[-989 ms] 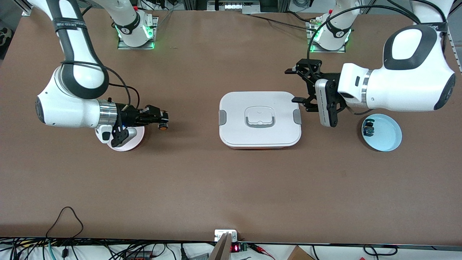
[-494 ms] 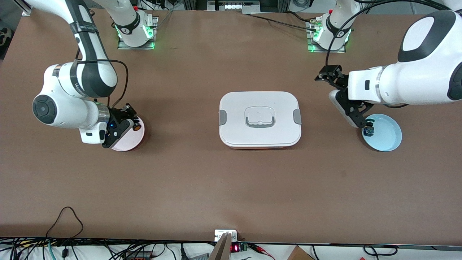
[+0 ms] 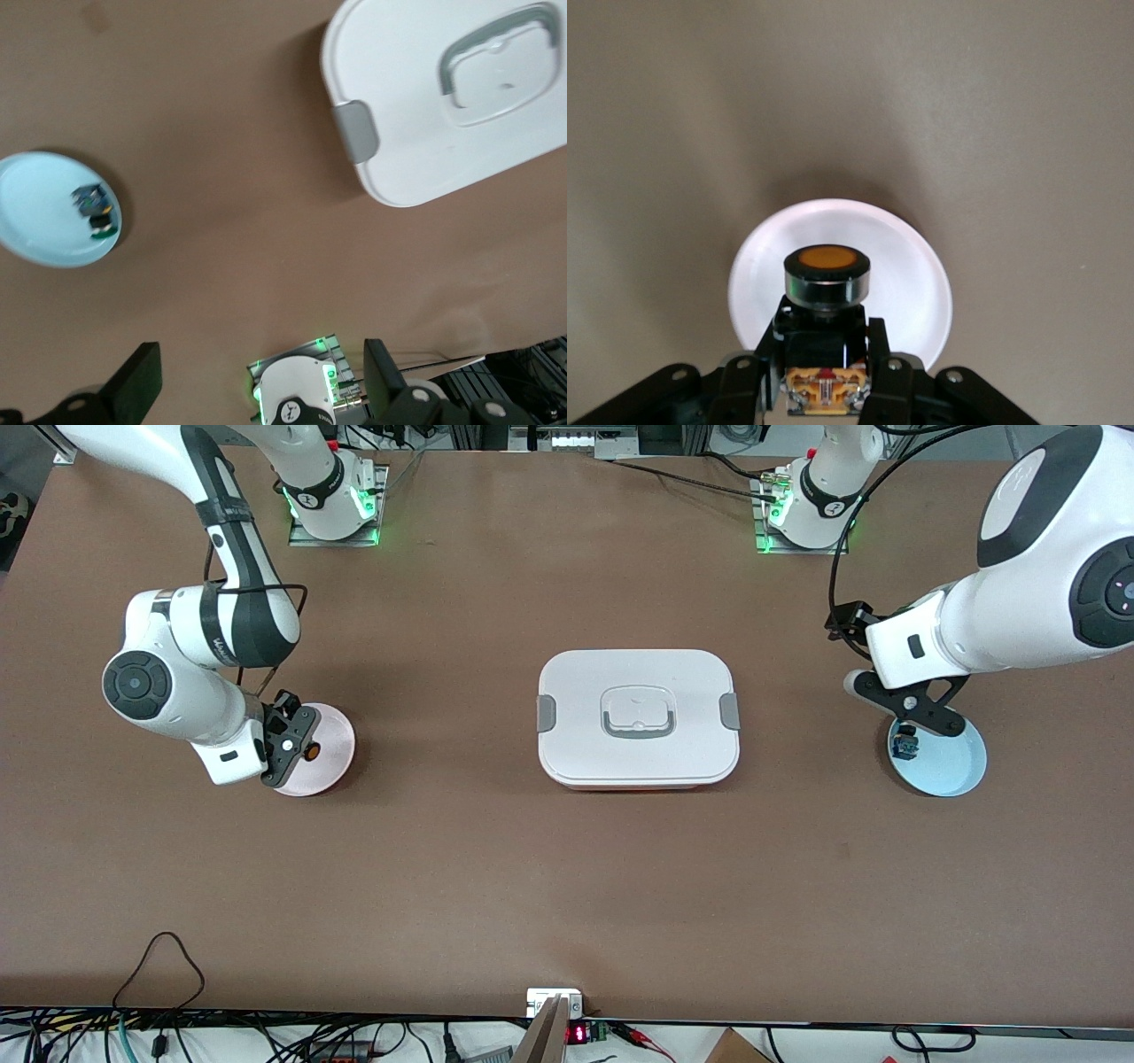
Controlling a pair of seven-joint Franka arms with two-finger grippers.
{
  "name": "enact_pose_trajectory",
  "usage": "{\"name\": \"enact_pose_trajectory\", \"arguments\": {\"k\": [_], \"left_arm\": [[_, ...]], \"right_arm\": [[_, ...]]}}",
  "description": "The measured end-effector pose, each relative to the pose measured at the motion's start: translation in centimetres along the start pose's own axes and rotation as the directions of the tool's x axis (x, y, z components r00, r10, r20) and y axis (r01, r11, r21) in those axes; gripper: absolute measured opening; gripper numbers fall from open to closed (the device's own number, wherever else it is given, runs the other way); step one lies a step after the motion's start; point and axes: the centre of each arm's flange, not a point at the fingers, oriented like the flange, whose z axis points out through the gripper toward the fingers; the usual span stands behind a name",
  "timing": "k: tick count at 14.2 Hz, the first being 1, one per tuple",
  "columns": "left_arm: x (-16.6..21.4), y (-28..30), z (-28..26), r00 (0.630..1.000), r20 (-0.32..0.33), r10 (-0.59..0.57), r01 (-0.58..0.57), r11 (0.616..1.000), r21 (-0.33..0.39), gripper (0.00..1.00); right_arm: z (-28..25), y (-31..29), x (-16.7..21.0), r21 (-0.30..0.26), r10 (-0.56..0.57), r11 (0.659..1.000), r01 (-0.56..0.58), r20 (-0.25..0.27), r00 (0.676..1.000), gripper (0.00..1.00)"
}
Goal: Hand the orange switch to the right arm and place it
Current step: 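Lower the switch onto the white plate while the left gripper retracts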
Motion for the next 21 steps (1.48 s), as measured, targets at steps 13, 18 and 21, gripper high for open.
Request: {"name": "enact_pose_trajectory", "arguments": {"k": [13,18,21], "left_arm": [[-7.4,-6.7,-3.0,0.897,-0.366,-0.249,0.282,0.959,0.039,1.0],[-7.6,-7.3,-2.4,0.902,-0.343,-0.263,0.292,0.956,0.035,1.0],[-7.5,-6.8,-2.5,0.903,-0.345,-0.255,0.284,0.958,0.038,1.0]], "right_arm": [[9.6,-3.3,-4.2,-0.049,-0.162,0.986,0.161,-0.016,0.987,0.41],[10.9,-3.3,-4.1,-0.068,-0.191,0.98,0.189,-0.017,0.981,0.41],[11.5,-3.3,-4.1,-0.062,-0.193,0.98,0.191,-0.014,0.981,0.41]]}}
